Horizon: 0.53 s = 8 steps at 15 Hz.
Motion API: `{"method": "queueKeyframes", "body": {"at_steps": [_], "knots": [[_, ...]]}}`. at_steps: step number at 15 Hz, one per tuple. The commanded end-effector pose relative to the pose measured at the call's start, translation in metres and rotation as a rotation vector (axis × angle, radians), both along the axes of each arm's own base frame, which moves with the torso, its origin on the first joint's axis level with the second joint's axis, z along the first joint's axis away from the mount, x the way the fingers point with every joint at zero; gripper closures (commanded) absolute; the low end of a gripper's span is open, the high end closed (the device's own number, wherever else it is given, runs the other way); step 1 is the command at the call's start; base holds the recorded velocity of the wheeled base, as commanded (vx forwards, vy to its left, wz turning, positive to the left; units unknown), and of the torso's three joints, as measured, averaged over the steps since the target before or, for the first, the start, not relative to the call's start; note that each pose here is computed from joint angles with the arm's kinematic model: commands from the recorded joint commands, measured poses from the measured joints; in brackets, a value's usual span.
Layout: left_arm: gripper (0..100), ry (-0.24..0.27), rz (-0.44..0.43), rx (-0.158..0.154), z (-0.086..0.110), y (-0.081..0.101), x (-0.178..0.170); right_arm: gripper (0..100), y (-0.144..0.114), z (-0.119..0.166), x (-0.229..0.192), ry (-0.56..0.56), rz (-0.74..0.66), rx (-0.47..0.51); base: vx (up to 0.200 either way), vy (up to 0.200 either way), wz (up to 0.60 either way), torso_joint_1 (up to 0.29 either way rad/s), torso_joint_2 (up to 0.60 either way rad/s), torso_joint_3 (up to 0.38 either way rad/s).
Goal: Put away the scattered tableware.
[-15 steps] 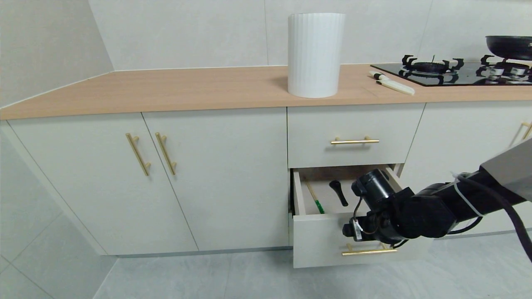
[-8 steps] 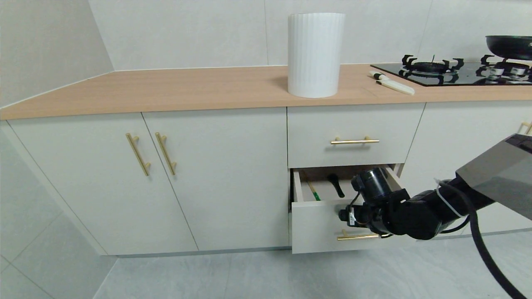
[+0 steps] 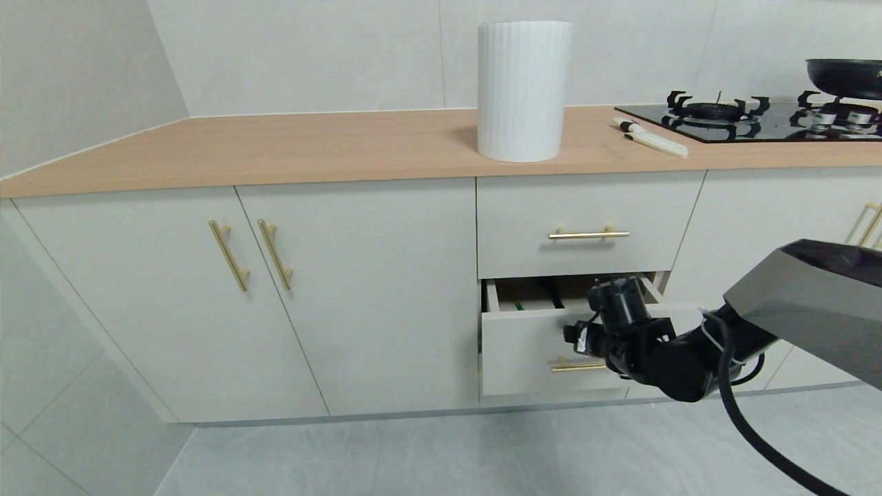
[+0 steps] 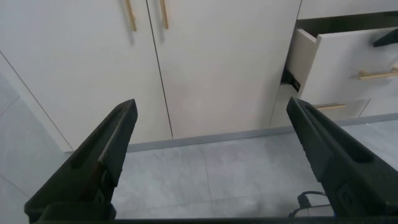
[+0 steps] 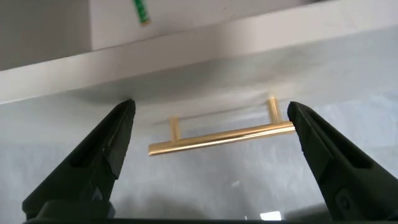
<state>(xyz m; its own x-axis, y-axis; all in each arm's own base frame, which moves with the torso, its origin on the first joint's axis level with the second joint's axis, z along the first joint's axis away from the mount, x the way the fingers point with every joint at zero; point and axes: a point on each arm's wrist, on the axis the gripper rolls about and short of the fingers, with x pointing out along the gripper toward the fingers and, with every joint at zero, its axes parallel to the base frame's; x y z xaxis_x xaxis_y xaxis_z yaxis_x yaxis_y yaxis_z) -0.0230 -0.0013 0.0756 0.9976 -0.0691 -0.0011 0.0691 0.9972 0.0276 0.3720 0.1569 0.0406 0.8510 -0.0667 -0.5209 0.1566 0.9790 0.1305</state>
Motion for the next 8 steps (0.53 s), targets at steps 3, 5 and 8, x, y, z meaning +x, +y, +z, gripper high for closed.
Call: {"method": "queueKeyframes", "body": {"at_steps": [3, 5, 8], "knots": [[0, 0.0, 0.0, 0.0, 0.0, 0.0, 0.0, 0, -0.002, -0.021, 0.016, -0.047, -0.036, 0.003, 0.0, 0.0, 0.0, 0.0, 0.0, 0.0], [0, 0.0, 0.0, 0.0, 0.0, 0.0, 0.0, 0, -0.005, -0.023, 0.023, -0.056, -0.058, 0.002, 0.0, 0.0, 0.0, 0.0, 0.0, 0.0], [0, 0.0, 0.0, 0.0, 0.0, 0.0, 0.0, 0, -0.012, -0.026, 0.034, -0.07, -0.093, 0.003, 0.0, 0.0, 0.0, 0.0, 0.0, 0.0]]}}
